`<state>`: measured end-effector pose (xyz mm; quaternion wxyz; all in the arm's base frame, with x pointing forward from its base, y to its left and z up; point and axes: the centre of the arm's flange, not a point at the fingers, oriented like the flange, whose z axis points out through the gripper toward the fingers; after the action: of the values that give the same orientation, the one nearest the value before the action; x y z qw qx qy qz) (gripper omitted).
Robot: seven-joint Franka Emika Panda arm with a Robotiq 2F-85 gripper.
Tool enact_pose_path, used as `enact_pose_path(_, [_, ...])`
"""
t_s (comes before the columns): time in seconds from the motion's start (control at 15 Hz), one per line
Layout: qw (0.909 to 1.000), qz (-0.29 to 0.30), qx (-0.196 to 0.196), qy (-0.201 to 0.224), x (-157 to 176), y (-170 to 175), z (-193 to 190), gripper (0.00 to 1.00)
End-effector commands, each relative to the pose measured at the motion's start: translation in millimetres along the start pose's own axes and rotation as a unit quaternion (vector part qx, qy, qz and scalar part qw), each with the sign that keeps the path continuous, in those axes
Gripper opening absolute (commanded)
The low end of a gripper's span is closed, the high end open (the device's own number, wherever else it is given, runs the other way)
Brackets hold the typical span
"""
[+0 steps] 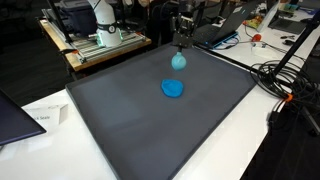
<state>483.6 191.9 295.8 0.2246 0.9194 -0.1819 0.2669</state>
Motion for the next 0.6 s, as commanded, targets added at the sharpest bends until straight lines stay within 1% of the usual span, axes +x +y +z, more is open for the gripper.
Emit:
enact_pose_path(0.0, [0.9994,0.003,-0.03,0.019,4.1,-20.0,-2.9,0.22])
enact_pose_path(0.27, [0.9985,-0.001,-0.045,0.029,-1.6,-28.4,-0.1,0.22])
enact_pose_path(0.47, [0.9988,-0.005,-0.045,0.019,-1.5,-27.5,-0.7,0.22])
enact_pose_path(0.53, [0.9992,-0.002,-0.04,0.009,0.0,-25.4,-2.6,0.22])
